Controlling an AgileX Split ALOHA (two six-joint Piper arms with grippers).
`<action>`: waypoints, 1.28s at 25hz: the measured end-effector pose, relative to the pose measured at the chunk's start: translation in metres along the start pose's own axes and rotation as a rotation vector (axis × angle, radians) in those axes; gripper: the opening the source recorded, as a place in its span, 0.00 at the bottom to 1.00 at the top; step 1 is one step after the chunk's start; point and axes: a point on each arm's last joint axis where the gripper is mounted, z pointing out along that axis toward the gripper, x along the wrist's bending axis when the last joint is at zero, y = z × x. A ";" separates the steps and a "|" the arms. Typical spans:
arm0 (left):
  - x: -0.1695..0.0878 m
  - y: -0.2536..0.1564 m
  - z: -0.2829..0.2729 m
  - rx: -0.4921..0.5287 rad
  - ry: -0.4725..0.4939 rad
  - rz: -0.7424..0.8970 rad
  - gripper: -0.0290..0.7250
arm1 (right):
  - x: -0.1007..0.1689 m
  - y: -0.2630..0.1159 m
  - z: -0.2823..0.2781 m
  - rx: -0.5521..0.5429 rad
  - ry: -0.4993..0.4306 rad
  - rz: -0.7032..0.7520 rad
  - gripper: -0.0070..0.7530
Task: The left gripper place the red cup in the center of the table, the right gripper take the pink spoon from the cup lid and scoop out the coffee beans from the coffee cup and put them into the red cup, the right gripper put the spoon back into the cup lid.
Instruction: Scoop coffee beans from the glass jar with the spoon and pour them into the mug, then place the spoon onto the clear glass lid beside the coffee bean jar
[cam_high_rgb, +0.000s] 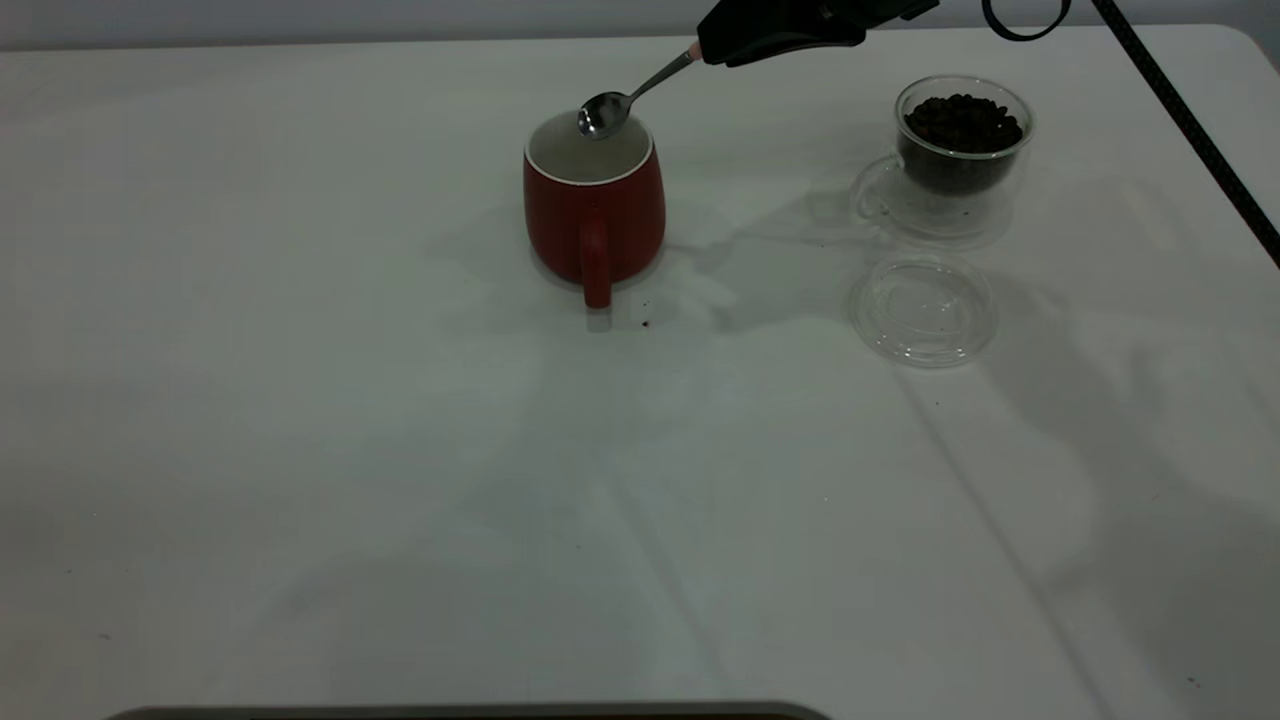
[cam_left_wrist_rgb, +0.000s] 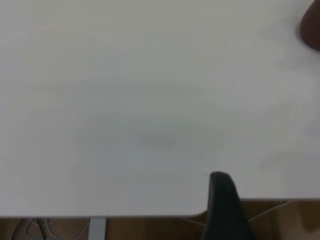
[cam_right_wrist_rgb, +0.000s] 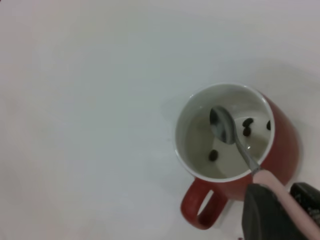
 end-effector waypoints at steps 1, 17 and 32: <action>0.000 0.000 0.000 0.000 0.000 0.000 0.73 | 0.001 0.000 -0.001 0.002 0.012 0.002 0.14; 0.000 0.000 0.000 0.000 0.000 0.000 0.73 | -0.072 -0.002 -0.144 0.100 -0.004 0.170 0.14; 0.000 0.000 0.000 0.000 0.000 -0.002 0.73 | -0.146 -0.096 -0.122 0.151 -0.071 0.470 0.14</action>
